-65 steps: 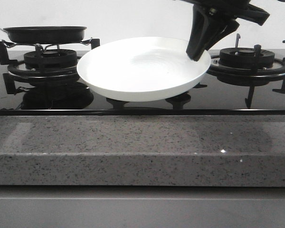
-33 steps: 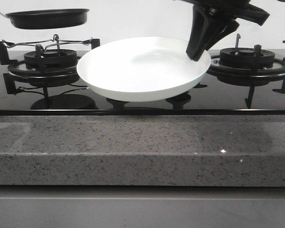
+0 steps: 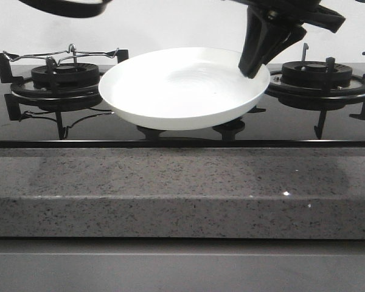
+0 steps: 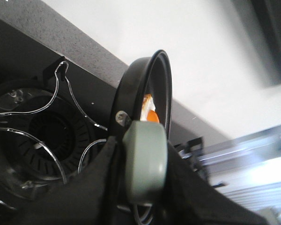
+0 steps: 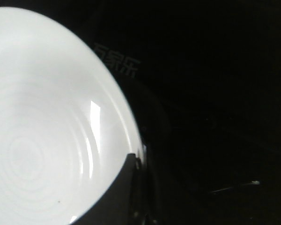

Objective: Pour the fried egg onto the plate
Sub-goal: 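Tilt the pan over the plate with the left gripper, sliding the egg out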

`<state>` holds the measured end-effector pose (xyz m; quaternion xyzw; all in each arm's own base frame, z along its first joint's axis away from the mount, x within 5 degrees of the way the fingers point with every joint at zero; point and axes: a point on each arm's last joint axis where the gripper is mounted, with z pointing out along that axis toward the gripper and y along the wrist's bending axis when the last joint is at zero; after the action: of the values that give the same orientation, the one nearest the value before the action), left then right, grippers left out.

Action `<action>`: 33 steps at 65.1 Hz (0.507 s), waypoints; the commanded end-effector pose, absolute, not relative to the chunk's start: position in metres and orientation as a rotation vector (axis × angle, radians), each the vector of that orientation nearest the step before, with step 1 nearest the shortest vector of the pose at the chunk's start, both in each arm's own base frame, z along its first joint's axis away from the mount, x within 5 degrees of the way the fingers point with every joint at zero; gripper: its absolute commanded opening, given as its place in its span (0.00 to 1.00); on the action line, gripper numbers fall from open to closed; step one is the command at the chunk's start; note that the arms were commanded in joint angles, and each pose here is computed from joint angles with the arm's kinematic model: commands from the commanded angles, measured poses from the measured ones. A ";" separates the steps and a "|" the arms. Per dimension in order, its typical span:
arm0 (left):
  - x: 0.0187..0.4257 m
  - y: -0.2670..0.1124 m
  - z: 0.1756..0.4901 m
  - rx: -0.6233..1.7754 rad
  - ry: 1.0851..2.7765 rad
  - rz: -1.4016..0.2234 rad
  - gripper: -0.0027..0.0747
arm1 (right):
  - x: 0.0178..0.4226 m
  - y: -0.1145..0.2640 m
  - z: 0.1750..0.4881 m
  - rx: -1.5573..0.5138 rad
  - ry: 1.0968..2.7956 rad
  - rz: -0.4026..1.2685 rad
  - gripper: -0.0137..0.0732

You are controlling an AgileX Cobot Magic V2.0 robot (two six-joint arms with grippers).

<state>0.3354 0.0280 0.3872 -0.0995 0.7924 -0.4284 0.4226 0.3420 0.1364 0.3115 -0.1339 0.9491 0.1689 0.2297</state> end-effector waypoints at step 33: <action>0.250 -0.107 0.465 0.404 1.793 -0.728 0.01 | 0.339 0.134 0.337 -0.360 2.502 0.475 0.08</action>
<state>0.2616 -0.1004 0.4385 0.1684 0.7982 -0.3200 0.4818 0.3420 0.1364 0.3115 -0.1339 0.9491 0.1689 0.2297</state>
